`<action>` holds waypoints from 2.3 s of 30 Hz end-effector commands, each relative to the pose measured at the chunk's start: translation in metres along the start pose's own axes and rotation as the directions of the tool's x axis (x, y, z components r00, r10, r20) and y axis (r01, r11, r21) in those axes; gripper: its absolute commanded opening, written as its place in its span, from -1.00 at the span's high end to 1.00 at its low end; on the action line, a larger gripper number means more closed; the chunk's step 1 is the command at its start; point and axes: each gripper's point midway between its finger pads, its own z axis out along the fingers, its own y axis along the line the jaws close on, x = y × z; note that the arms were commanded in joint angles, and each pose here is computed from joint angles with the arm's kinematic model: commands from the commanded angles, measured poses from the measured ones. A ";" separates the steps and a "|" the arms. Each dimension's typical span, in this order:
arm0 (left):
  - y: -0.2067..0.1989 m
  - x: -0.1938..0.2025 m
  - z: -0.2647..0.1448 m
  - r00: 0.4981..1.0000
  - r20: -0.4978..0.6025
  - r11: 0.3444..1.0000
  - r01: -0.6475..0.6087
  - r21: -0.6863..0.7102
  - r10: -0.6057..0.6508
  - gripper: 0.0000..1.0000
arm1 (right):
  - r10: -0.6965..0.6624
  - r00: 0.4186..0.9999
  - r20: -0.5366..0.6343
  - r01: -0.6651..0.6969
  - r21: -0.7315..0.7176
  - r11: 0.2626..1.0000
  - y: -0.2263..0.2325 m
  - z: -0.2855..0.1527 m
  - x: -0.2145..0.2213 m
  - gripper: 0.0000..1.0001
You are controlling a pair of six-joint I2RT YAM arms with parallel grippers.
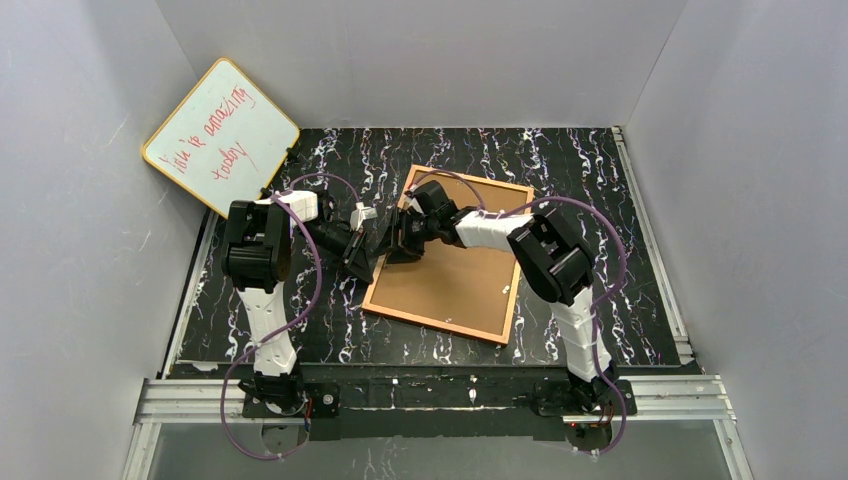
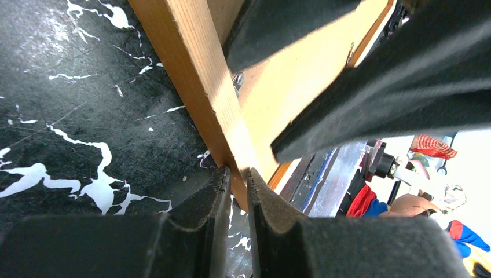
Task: Put the photo into the frame
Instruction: Install the photo frame at the center of the board.
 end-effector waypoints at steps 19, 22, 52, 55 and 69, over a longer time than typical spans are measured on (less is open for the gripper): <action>0.032 -0.153 -0.022 0.972 0.231 0.998 -0.019 -0.059 0.032 0.17 | -0.011 0.955 0.295 -0.012 0.076 0.997 -0.050 -0.084 -0.156 -0.37; 0.034 -0.161 -0.017 0.971 0.238 1.000 -0.006 -0.031 0.013 0.19 | -0.008 0.957 0.291 -0.016 0.080 0.997 -0.057 -0.076 -0.164 -0.35; 0.049 -0.123 0.021 0.993 0.107 0.995 -0.045 -0.086 0.054 0.59 | 0.054 0.967 0.249 -0.051 -0.018 0.999 -0.058 -0.015 -0.187 -0.19; 0.049 -0.121 0.021 0.993 0.102 0.995 -0.048 -0.092 0.058 0.60 | 0.057 0.969 0.242 -0.053 -0.023 0.998 -0.056 -0.011 -0.185 -0.18; 0.051 -0.119 0.020 0.993 0.095 0.993 -0.057 -0.104 0.067 0.62 | 0.065 0.971 0.229 -0.054 -0.052 0.997 -0.040 -0.013 -0.179 -0.15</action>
